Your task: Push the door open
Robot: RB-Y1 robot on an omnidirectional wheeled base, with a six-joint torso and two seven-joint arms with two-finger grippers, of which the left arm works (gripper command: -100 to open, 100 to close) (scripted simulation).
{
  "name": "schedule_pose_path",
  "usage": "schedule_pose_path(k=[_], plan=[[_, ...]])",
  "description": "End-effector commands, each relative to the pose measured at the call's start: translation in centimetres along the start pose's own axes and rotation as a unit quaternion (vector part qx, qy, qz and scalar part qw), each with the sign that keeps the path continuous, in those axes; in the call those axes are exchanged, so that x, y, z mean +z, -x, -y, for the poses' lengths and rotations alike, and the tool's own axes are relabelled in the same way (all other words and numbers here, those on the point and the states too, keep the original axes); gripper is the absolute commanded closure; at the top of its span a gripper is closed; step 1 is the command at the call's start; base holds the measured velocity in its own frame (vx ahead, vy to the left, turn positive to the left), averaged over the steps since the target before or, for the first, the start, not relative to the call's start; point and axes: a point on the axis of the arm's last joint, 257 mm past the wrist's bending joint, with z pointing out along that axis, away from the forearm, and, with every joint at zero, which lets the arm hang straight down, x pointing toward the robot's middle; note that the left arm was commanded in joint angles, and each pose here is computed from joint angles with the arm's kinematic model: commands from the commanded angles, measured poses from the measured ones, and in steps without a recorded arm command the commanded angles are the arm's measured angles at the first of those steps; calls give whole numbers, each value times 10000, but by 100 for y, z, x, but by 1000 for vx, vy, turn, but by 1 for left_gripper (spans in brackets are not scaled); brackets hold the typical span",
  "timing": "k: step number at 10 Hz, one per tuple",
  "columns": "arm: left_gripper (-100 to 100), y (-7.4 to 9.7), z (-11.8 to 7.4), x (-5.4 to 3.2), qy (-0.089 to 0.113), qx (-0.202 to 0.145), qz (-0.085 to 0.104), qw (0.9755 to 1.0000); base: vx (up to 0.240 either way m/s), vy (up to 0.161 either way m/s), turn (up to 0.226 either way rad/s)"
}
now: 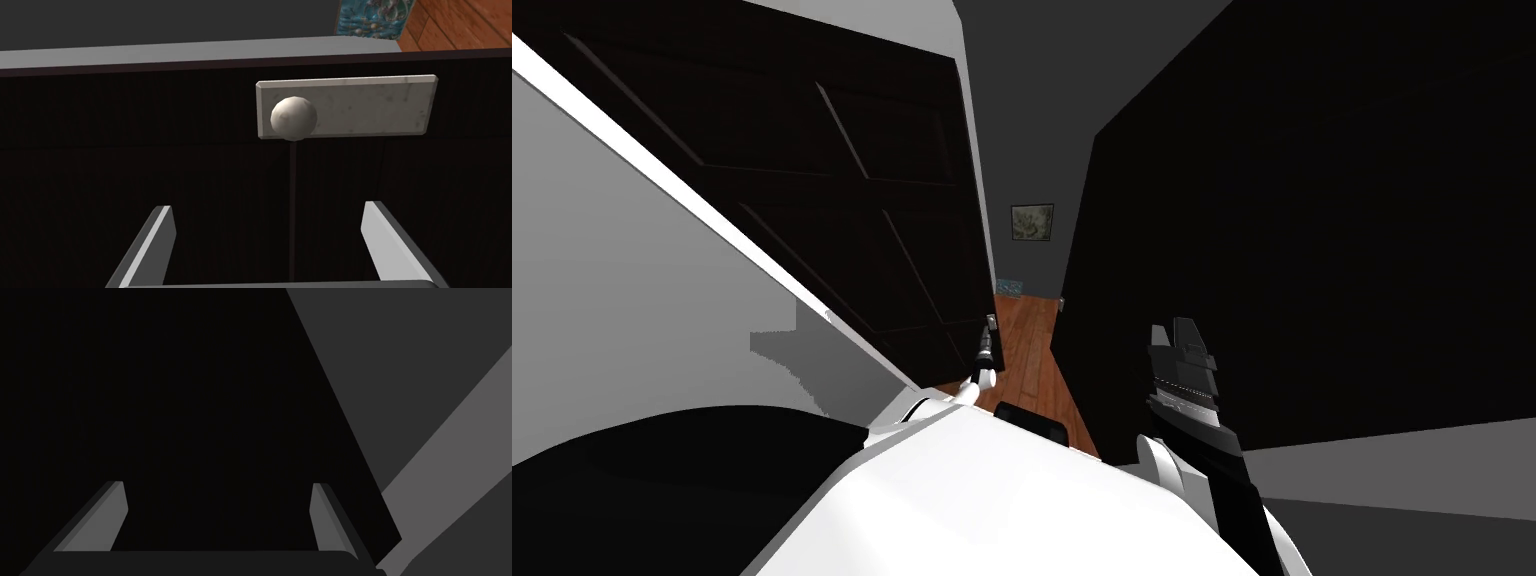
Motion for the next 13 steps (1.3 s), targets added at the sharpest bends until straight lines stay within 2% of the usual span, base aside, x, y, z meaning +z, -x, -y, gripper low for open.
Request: schedule_pose_path(k=[1, 4, 6, 7, 8, 13], plan=[[-100, 36, 19, 7, -39, 45, 27, 10000, 177, 98, -23], [-100, 22, 12, -43, -64, 63, 65, 9999, 202, 115, -23], [-100, -54, -13, -108, -49, 19, 77, 10000, 207, 94, -22], [-100, -30, -9, -80, -49, 35, 71, 10000, 82, 38, 2], [100, -30, -9, -80, -49, 35, 71, 10000, -17, -10, -3], [100, -30, -9, -80, -49, 35, 71, 10000, -14, -6, -1]])
